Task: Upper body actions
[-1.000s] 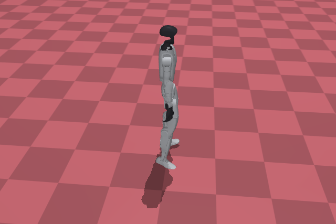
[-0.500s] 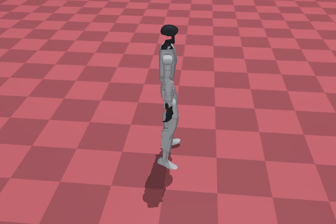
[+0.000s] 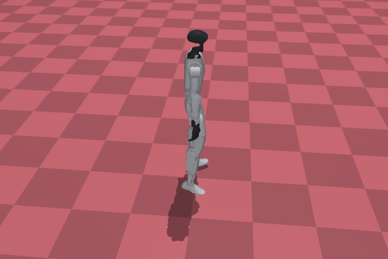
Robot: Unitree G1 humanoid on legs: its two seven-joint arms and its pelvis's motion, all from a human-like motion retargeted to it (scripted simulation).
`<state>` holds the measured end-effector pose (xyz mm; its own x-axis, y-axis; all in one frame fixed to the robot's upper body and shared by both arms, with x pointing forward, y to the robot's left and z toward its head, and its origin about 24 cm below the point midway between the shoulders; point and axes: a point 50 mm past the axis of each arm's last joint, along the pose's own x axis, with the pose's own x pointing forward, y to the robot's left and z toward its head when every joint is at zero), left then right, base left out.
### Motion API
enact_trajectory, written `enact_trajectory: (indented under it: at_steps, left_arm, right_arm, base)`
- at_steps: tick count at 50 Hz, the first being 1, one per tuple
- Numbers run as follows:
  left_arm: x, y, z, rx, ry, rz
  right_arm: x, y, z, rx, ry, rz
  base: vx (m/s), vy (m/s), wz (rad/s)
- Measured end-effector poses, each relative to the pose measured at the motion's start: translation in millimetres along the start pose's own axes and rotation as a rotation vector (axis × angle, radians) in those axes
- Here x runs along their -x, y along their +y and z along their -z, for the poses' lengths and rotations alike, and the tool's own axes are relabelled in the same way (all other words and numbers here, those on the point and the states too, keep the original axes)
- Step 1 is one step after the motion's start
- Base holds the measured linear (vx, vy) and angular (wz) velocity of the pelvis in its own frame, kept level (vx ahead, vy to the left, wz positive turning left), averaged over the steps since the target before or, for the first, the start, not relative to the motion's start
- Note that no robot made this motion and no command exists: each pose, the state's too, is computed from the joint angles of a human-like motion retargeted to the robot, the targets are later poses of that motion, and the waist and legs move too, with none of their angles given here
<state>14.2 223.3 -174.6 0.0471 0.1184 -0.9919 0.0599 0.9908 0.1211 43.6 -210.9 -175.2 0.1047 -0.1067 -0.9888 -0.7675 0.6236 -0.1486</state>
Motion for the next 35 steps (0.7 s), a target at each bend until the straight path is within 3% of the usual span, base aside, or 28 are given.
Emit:
enact_trajectory:
  at_steps: [13, 18, 25, 35]
  left_arm:
    - [6, 24, -66, -0.037, -0.198, -0.065]
    - [16, 39, -112, 0.056, -0.329, -0.14]
    - [59, 71, -206, 0.116, -0.616, -0.226]
    - [148, 84, -314, -0.039, -0.972, -0.342]
  right_arm:
    - [4, -54, -27, 0.031, -0.083, 0.186]
    - [12, -87, -49, 0.049, -0.14, 0.287]
    - [44, -162, -97, 0.088, -0.304, 0.587]
    - [118, -249, -147, 0.107, -0.533, 0.945]
  base:
    - [-0.17, -0.06, -0.14]
    - [-0.29, -0.15, -0.03]
    - [-0.31, -0.17, -0.26]
    - [-0.23, -0.1, -0.11]
